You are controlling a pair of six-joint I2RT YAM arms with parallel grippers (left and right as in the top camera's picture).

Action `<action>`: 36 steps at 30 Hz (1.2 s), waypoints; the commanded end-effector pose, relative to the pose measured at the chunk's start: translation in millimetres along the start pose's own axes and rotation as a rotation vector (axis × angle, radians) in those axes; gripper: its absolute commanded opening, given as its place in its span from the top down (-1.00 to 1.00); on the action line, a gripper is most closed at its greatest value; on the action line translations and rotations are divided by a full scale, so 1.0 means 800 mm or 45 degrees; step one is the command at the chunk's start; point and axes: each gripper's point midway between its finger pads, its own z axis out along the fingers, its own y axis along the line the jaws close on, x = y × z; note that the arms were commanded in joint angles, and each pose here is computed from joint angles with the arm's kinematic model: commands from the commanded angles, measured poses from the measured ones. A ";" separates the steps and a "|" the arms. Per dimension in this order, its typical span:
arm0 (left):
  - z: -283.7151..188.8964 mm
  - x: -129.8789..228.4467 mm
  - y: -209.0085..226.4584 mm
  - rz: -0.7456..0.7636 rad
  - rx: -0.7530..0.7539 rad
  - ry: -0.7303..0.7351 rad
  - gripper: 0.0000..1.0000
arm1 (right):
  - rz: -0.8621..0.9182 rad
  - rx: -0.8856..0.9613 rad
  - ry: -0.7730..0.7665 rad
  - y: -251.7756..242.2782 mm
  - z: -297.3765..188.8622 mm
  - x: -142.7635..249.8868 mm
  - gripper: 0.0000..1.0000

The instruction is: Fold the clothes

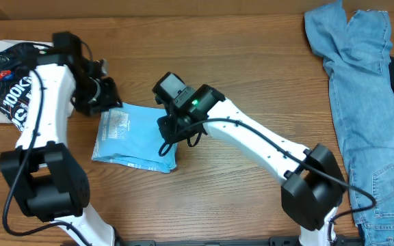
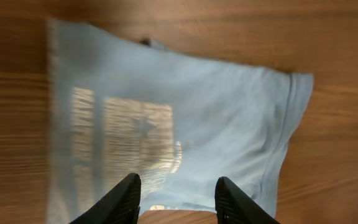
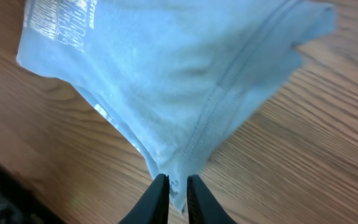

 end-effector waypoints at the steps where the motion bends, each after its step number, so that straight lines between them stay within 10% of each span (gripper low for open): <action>1: 0.027 0.023 0.001 0.025 -0.009 0.067 0.14 | -0.017 -0.123 0.118 0.008 0.029 0.012 0.72; 13: 0.090 0.088 0.085 -0.234 -0.253 0.200 0.12 | 0.043 -0.092 0.290 -0.013 0.087 0.045 0.71; 36: 0.095 0.134 0.070 -0.314 -0.177 0.370 0.16 | 0.210 0.043 0.378 -0.078 0.097 0.057 0.83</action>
